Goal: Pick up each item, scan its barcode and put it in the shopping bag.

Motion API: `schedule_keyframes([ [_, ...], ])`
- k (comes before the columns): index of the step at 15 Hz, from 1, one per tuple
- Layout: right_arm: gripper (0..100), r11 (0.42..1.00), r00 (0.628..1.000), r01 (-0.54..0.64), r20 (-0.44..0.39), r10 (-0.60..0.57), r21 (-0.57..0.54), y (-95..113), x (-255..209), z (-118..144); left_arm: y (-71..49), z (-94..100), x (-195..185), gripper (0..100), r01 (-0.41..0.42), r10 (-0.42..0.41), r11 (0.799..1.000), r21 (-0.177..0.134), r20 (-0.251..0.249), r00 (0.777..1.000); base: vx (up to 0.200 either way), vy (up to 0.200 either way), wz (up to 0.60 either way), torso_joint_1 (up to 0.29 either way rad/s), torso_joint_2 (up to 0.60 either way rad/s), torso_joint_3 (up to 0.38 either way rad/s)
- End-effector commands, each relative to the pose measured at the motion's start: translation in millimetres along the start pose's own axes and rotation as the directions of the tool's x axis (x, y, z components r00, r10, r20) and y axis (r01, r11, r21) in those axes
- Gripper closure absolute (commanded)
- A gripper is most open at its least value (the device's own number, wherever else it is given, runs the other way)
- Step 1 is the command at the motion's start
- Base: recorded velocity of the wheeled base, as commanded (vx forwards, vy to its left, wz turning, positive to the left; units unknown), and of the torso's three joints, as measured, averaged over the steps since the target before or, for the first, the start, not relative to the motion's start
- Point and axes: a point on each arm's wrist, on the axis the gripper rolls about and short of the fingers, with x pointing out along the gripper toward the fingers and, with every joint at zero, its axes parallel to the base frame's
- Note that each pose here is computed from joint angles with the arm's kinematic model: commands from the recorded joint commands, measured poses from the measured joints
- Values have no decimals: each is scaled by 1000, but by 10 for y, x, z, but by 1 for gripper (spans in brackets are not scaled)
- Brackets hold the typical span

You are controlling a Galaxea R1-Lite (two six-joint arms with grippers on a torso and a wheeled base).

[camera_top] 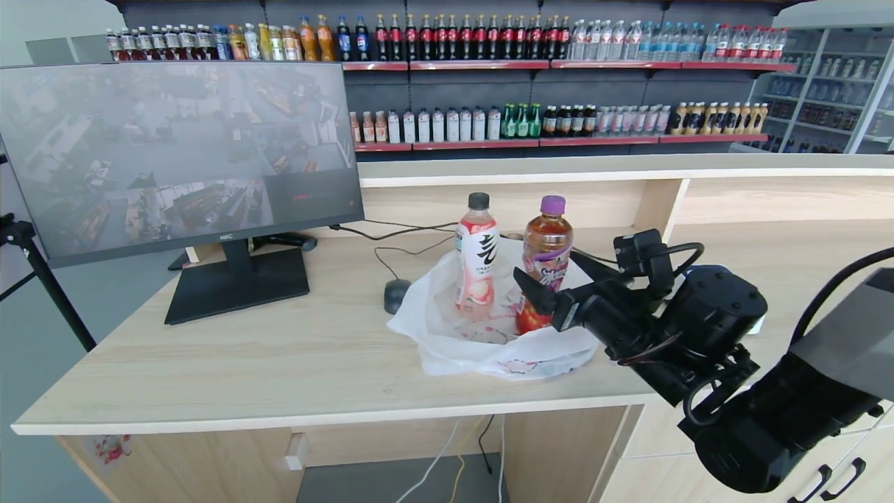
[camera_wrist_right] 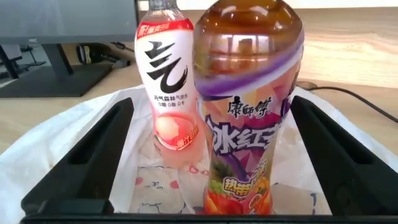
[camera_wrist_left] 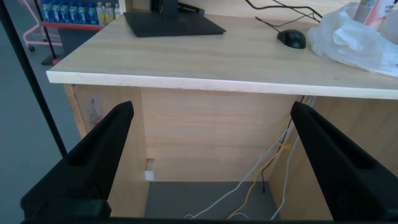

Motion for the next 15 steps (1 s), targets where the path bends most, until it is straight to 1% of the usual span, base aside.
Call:
schedule_keyframes([
  [1,0,1000,997,-24,79,24,-6,84,-344,423,0,0,0,0,0,0,1000,0,0,1000,0,0,0,0,0,0],
  [3,0,999,994,-46,95,47,-14,147,-626,578,0,0,0,0,0,0,1000,0,0,1000,0,0,0,0,0,0],
  [5,0,998,995,-51,86,54,-39,153,-1010,659,0,0,0,0,0,0,1000,0,0,1000,0,0,0,0,0,0],
  [6,0,998,995,-58,81,61,-39,157,-1313,695,0,0,0,0,0,0,1000,0,0,1000,0,0,0,0,0,0],
  [7,0,997,995,-61,72,64,-38,153,-1493,690,0,0,0,0,0,0,1000,0,0,1000,0,0,0,0,0,0],
  [8,0,997,992,-71,98,74,-34,144,-1888,729,0,0,0,0,0,0,1000,0,0,1000,0,0,0,0,0,0],
  [9,0,997,988,-65,137,70,-39,139,-1963,800,0,0,0,0,0,0,1000,0,0,1000,0,0,0,0,0,0],
  [10,0,997,988,-59,142,66,-53,127,-2172,873,0,0,0,0,0,0,1000,0,0,1000,0,0,0,0,0,0],
  [11,0,997,990,-59,124,65,-54,119,-2303,881,0,0,0,0,0,0,1000,0,0,1000,0,0,0,0,0,0],
  [12,0,997,998,-64,-14,63,-46,100,-2575,754,0,0,0,0,0,0,1000,0,0,1000,0,0,0,0,0,0],
  [13,0,996,985,-75,-156,67,-45,84,-2822,579,0,0,0,0,0,0,1000,0,0,1000,0,0,0,0,0,0],
  [14,0,993,951,-103,-298,83,-52,67,-3083,369,0,0,0,0,0,0,1000,0,0,1000,0,0,0,0,0,0],
  [15,0,991,929,-114,-361,81,-71,55,-3208,261,0,0,0,0,0,0,1000,0,0,1000,0,0,0,0,0,0],
])
